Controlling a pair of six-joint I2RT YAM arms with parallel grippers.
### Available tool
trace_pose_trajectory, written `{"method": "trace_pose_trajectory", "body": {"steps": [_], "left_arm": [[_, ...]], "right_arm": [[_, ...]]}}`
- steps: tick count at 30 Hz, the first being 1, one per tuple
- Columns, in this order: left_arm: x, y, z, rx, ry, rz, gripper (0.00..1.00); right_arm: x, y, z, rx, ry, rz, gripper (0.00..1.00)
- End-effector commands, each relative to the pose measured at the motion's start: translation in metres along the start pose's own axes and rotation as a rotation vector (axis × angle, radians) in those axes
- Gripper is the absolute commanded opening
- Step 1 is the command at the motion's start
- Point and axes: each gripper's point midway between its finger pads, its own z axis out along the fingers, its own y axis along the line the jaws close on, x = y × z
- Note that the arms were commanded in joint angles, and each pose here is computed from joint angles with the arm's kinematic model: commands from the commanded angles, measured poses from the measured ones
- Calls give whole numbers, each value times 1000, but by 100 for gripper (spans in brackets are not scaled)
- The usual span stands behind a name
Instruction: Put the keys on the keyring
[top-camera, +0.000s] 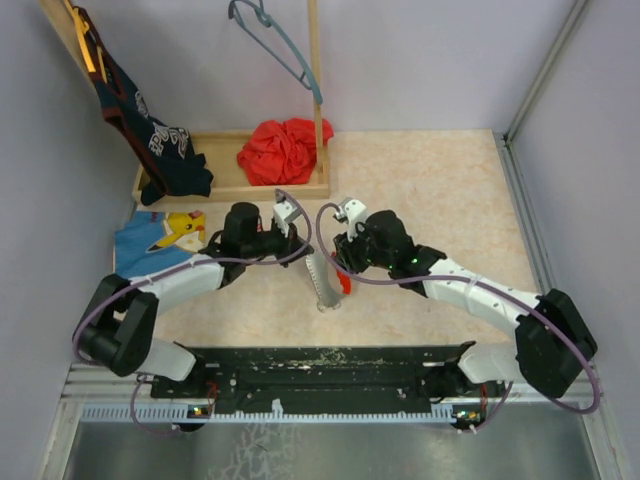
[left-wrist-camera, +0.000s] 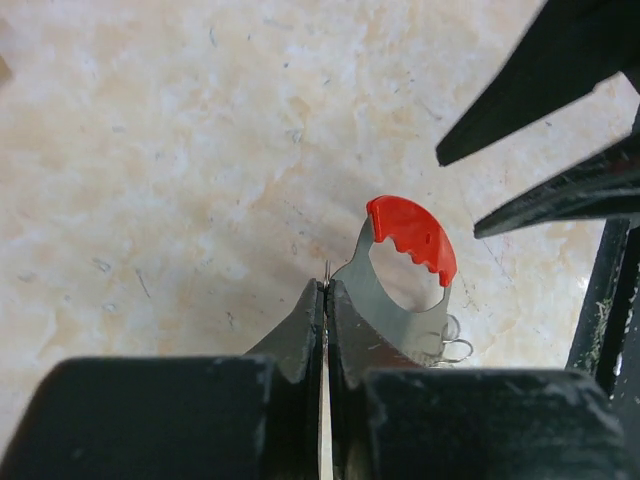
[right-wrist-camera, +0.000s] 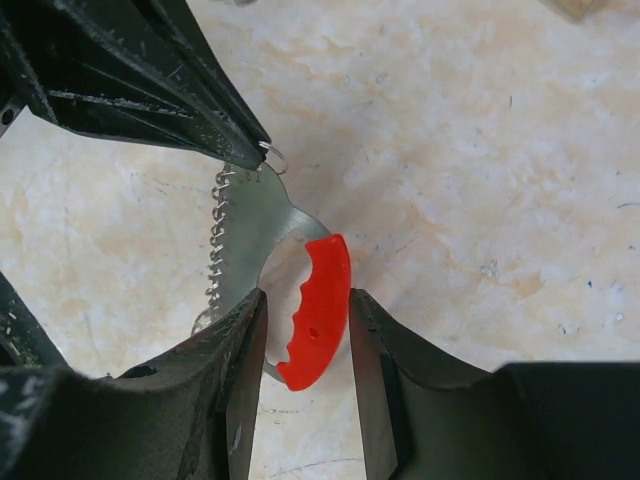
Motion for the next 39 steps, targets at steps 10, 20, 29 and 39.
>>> {"method": "trace_pose_trajectory", "body": {"steps": [10, 20, 29, 39], "left_arm": [[-57, -32, -31, 54, -291, 475, 0], [-58, -44, -42, 77, -359, 688, 0], [-54, -53, -44, 111, -342, 786, 0], [-51, -73, -44, 177, -377, 769, 0]], "right_arm": [[-56, 28, -27, -157, -196, -185, 36], [-67, 36, -39, -190, -384, -387, 36], [-64, 48, -37, -258, -453, -505, 36], [-58, 51, -32, -268, -535, -459, 33]]}}
